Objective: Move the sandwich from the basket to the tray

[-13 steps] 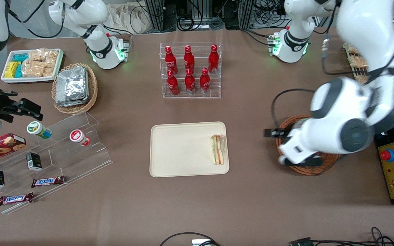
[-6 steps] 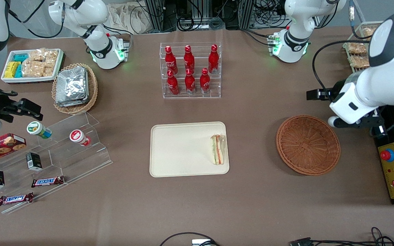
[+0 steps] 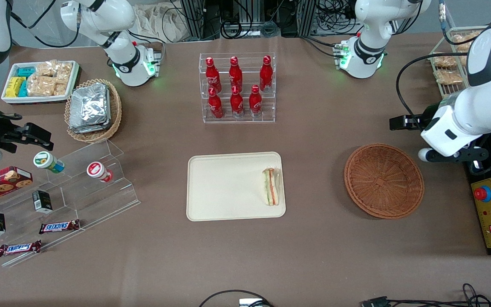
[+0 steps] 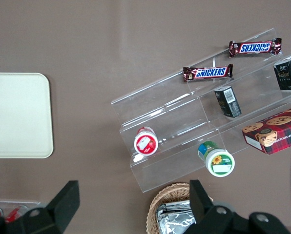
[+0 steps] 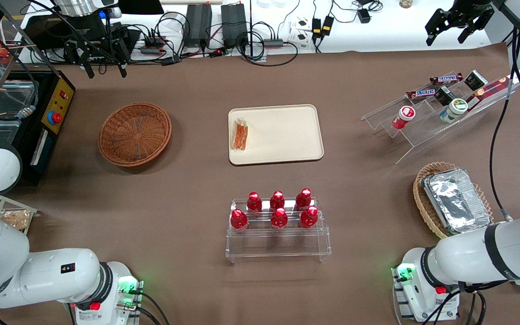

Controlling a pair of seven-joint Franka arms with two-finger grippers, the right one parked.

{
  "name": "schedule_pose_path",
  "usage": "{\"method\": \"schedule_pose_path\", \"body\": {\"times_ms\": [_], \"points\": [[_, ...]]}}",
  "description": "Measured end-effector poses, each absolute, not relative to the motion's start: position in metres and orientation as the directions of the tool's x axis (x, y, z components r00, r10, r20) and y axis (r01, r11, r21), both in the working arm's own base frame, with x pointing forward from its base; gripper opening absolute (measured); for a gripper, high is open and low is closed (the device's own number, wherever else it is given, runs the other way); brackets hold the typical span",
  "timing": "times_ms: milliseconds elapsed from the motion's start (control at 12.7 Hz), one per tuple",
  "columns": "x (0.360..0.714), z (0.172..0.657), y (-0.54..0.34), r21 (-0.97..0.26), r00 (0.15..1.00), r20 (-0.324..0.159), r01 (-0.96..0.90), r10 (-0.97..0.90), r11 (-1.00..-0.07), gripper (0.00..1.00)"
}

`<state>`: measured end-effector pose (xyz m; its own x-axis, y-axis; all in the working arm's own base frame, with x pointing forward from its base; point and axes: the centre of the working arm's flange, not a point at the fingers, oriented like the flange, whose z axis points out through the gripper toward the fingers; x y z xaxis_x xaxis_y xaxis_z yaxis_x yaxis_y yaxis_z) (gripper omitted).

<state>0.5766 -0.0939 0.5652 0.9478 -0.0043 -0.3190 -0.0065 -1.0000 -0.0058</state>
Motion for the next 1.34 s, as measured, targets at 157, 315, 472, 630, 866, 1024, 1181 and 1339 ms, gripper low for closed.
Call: {"method": "schedule_pose_path", "body": {"times_ms": [157,315,472,630,866,1024,1181,1339], "points": [[0.572,0.564,-0.078,0.004,0.963,-0.266,-0.048,-0.048,-0.999,1.00],[0.560,0.562,-0.062,-0.001,0.974,-0.215,-0.073,-0.071,-0.997,1.00],[0.548,0.564,-0.065,-0.014,0.978,-0.194,-0.085,-0.081,-0.996,1.00],[0.543,0.569,-0.069,-0.020,0.980,-0.181,-0.091,-0.085,-0.996,1.00],[0.544,0.568,-0.067,-0.025,0.982,-0.173,-0.087,-0.082,-0.996,1.00],[0.546,0.569,-0.067,-0.024,0.983,-0.161,-0.088,-0.083,-0.996,1.00],[0.547,0.571,-0.067,-0.023,0.985,-0.149,-0.093,-0.089,-0.995,1.00],[0.547,0.572,-0.067,-0.022,0.985,-0.147,-0.096,-0.092,-0.995,1.00]]}}
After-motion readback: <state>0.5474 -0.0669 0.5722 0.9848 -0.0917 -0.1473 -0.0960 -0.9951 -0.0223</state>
